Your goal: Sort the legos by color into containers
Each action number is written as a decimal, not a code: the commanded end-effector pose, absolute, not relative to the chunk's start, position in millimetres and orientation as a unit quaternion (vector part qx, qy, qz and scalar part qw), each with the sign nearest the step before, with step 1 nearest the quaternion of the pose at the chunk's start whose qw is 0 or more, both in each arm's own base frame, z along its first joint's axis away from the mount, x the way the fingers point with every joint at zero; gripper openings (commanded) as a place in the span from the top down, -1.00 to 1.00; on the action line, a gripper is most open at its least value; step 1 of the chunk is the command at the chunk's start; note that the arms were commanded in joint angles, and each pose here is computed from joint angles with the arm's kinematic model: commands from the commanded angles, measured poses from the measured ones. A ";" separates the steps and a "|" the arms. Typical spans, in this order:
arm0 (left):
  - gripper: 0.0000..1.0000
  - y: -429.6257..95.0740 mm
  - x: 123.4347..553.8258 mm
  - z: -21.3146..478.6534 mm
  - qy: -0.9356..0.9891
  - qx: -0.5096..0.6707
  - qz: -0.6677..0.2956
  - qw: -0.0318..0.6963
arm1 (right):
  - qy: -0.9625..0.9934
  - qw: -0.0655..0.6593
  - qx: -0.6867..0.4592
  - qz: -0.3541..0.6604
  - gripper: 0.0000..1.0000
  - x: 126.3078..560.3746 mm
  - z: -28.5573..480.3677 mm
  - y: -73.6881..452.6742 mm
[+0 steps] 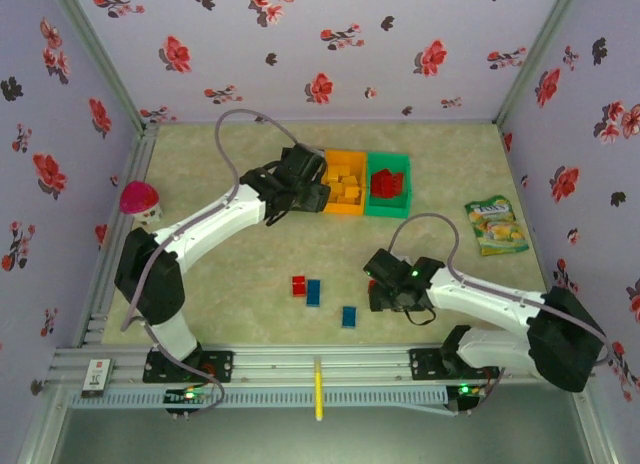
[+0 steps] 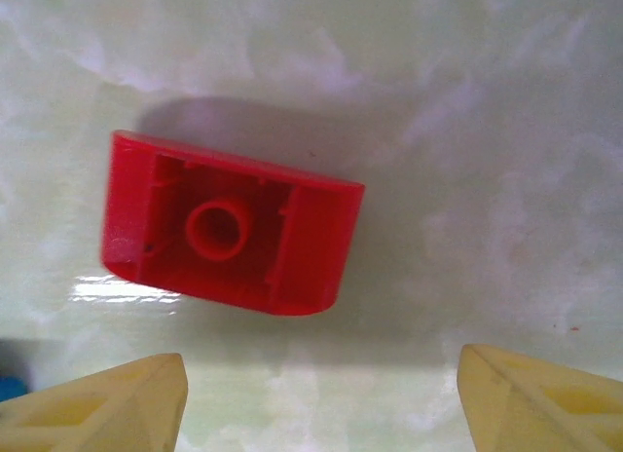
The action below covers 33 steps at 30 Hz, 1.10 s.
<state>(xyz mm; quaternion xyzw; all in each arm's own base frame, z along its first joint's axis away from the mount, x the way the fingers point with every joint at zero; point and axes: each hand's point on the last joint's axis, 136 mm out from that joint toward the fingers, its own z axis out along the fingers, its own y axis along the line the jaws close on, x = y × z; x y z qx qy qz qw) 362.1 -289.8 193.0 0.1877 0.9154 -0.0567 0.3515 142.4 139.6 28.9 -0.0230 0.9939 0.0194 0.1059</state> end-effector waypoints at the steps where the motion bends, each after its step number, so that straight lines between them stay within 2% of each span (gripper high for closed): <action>1: -0.41 -281.9 361.7 204.5 0.914 0.170 -0.062 0.364 | 0.992 0.126 -0.015 -0.005 -0.50 152.8 29.2 137.1; 16: -0.41 -278.8 358.0 205.5 0.915 0.171 -0.061 0.361 | 0.990 0.142 -0.014 -0.001 -0.49 197.7 27.5 143.2; 22: -0.40 -278.8 357.6 204.7 0.915 0.173 -0.060 0.360 | 0.991 0.133 -0.020 0.012 -0.39 208.4 24.0 146.0; 29: -0.39 -275.5 354.5 206.7 0.915 0.171 -0.061 0.361 | 0.991 0.125 -0.028 0.021 0.00 214.4 21.1 155.1; 31: -0.39 -274.2 352.6 206.8 0.915 0.171 -0.061 0.361 | 0.991 0.130 -0.029 0.024 0.16 216.8 22.8 157.0; 33: -0.39 -272.6 351.1 206.9 0.915 0.170 -0.062 0.361 | 0.989 0.142 -0.029 0.029 0.40 221.7 28.0 159.9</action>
